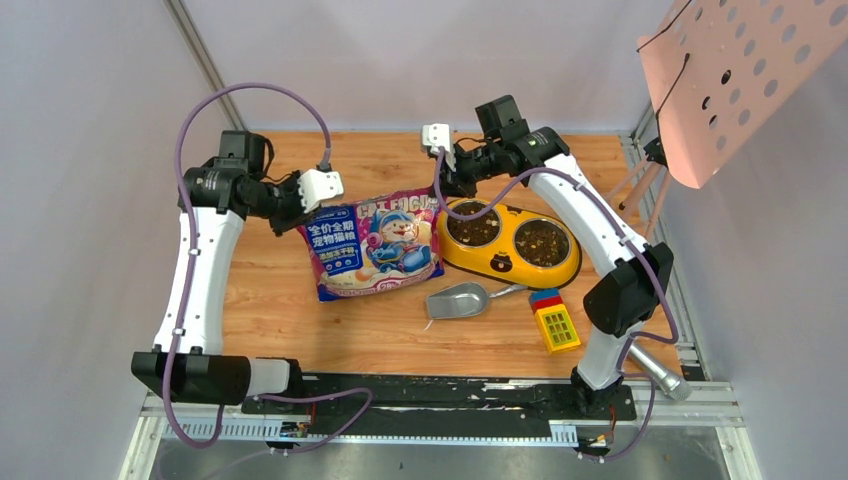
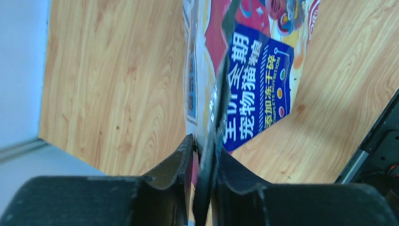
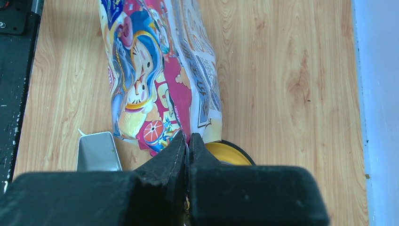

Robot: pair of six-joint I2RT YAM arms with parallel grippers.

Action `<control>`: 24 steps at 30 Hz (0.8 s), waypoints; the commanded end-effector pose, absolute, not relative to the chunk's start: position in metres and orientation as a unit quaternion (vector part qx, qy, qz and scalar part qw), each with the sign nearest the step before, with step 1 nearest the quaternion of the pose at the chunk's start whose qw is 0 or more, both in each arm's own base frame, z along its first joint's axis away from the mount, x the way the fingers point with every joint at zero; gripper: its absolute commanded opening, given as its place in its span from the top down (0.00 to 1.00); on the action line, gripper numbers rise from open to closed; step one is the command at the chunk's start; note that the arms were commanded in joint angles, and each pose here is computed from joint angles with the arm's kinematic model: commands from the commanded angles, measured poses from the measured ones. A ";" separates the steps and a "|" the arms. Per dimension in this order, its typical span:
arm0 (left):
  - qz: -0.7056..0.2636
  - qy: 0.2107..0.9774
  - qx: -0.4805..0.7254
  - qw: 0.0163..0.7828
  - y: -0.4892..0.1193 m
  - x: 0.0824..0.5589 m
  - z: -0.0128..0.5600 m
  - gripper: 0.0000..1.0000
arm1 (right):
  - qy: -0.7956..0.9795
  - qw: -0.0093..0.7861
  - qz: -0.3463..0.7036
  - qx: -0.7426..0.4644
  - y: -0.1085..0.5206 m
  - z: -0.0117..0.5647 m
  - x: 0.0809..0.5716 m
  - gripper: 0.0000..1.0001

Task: Serve the pet food

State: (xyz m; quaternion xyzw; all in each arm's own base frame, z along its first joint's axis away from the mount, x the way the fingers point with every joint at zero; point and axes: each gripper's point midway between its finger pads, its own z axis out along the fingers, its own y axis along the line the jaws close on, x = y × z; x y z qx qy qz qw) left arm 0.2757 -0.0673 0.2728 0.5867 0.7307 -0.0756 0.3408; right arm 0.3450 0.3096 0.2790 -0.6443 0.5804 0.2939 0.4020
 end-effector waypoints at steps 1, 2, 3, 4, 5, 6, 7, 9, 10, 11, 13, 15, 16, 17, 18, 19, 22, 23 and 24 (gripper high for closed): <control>-0.019 0.746 0.573 0.340 -0.039 0.271 0.288 0.87 | 0.606 0.431 0.227 -0.629 0.270 0.303 0.363 1.00; -0.019 0.742 0.579 0.339 -0.040 0.267 0.290 0.98 | 0.607 0.430 0.226 -0.629 0.269 0.302 0.363 1.00; -0.025 0.745 0.576 0.335 -0.036 0.266 0.290 0.99 | 0.608 0.429 0.226 -0.629 0.269 0.301 0.362 1.00; -0.034 0.748 0.580 0.322 -0.035 0.258 0.290 1.00 | 0.609 0.428 0.225 -0.628 0.268 0.300 0.363 1.00; -0.043 0.755 0.575 0.312 -0.034 0.259 0.287 1.00 | 0.611 0.427 0.226 -0.628 0.267 0.299 0.362 1.00; -0.050 0.762 0.568 0.308 -0.033 0.255 0.290 1.00 | 0.611 0.427 0.226 -0.627 0.267 0.300 0.361 1.00; -0.056 0.764 0.565 0.306 -0.034 0.256 0.289 1.00 | 0.612 0.426 0.226 -0.627 0.267 0.299 0.361 1.00; -0.050 0.764 0.559 0.318 -0.034 0.256 0.291 0.97 | 0.618 0.425 0.226 -0.622 0.266 0.299 0.361 0.88; -0.043 0.764 0.554 0.329 -0.034 0.262 0.289 0.94 | 0.622 0.423 0.226 -0.619 0.266 0.298 0.362 0.76; -0.034 0.759 0.553 0.341 -0.034 0.262 0.293 0.96 | 0.625 0.421 0.225 -0.617 0.265 0.297 0.362 0.72; -0.031 0.752 0.559 0.347 -0.035 0.263 0.290 1.00 | 0.626 0.419 0.223 -0.619 0.264 0.295 0.361 0.80; -0.046 0.755 0.558 0.341 -0.037 0.261 0.289 1.00 | 0.625 0.416 0.222 -0.623 0.263 0.294 0.359 0.99; -0.051 0.758 0.556 0.339 -0.038 0.260 0.289 1.00 | 0.624 0.414 0.222 -0.624 0.262 0.294 0.358 1.00; -0.058 0.760 0.553 0.336 -0.040 0.261 0.288 1.00 | 0.622 0.415 0.224 -0.625 0.262 0.294 0.357 1.00; -0.061 0.760 0.552 0.337 -0.041 0.261 0.288 1.00 | 0.620 0.417 0.226 -0.625 0.262 0.296 0.357 1.00; -0.062 0.762 0.549 0.340 -0.041 0.263 0.289 1.00 | 0.619 0.416 0.229 -0.625 0.262 0.296 0.357 1.00; -0.054 0.761 0.543 0.352 -0.041 0.265 0.292 1.00 | 0.617 0.416 0.236 -0.625 0.264 0.298 0.355 1.00; -0.052 0.763 0.538 0.355 -0.040 0.267 0.292 1.00 | 0.619 0.415 0.238 -0.623 0.263 0.297 0.355 1.00; -0.049 0.765 0.534 0.356 -0.039 0.267 0.292 1.00 | 0.623 0.414 0.239 -0.619 0.263 0.297 0.356 1.00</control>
